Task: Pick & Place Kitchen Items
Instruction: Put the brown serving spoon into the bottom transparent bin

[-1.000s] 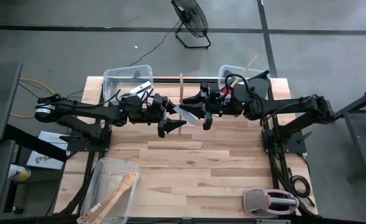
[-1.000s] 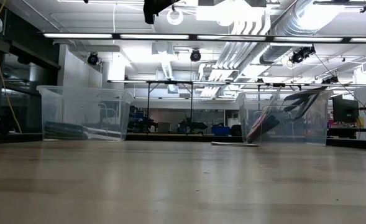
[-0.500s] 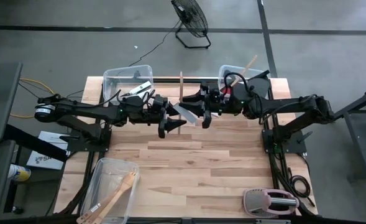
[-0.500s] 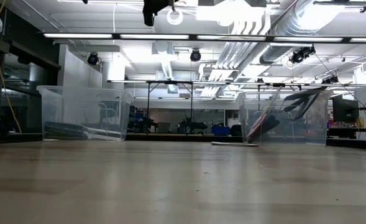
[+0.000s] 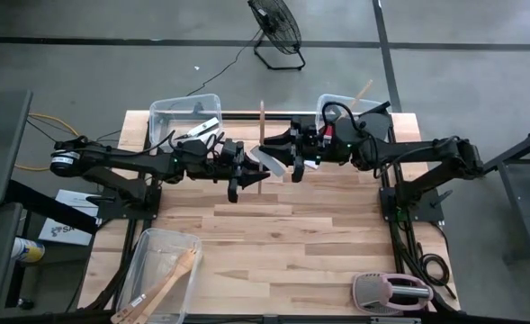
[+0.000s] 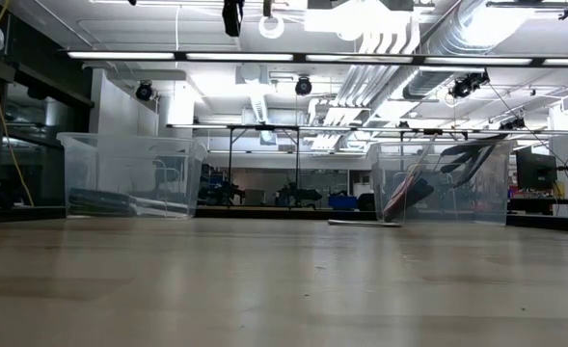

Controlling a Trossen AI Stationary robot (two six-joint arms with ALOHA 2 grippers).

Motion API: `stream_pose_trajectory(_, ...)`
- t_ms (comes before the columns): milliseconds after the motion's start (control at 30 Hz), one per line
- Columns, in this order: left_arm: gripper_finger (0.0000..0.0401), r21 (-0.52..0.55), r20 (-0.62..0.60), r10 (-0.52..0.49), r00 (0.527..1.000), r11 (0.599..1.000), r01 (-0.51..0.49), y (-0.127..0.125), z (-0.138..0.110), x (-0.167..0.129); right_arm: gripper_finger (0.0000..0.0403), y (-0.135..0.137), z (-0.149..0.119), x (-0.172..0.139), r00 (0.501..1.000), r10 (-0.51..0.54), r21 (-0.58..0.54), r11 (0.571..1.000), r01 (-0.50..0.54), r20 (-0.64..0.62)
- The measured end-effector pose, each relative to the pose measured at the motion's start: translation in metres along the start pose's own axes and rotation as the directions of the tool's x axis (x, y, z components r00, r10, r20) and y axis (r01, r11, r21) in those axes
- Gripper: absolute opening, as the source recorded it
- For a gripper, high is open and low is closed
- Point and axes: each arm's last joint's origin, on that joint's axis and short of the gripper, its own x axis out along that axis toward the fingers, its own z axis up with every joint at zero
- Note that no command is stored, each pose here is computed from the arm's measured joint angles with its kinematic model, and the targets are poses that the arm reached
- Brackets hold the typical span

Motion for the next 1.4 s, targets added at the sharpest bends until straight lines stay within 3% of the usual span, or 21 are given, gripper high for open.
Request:
stream_pose_trajectory(500, 0.0080, 0.005, -0.013, -0.004, 1.000, 1.000, 0.004, 0.0002, -0.0012, 0.0000, 0.0078, -0.0004, -0.0019, -0.0003, 1.000, -0.004, -0.005, 1.000, 0.004, -0.023)
stream_pose_trajectory(733, 0.0080, 0.000, -0.020, -0.001, 1.000, 1.000, 0.001, 0.0005, -0.0019, 0.0000, 0.0104, -0.0007, -0.0025, -0.0004, 1.000, -0.008, -0.009, 1.000, 0.008, -0.030)
stream_pose_trajectory(1200, 0.0080, -0.016, -0.022, 0.000, 1.000, 1.000, -0.001, 0.0006, -0.0021, 0.0000, 0.0113, -0.0008, -0.0035, -0.0004, 0.999, -0.006, 0.000, 1.000, 0.006, -0.041)
stream_pose_trajectory(1400, 0.0080, -0.024, -0.023, 0.006, 1.000, 1.000, -0.006, 0.0010, -0.0023, 0.0000, 0.0113, -0.0024, -0.0089, -0.0008, 0.995, -0.021, 0.024, 0.999, 0.023, -0.098)
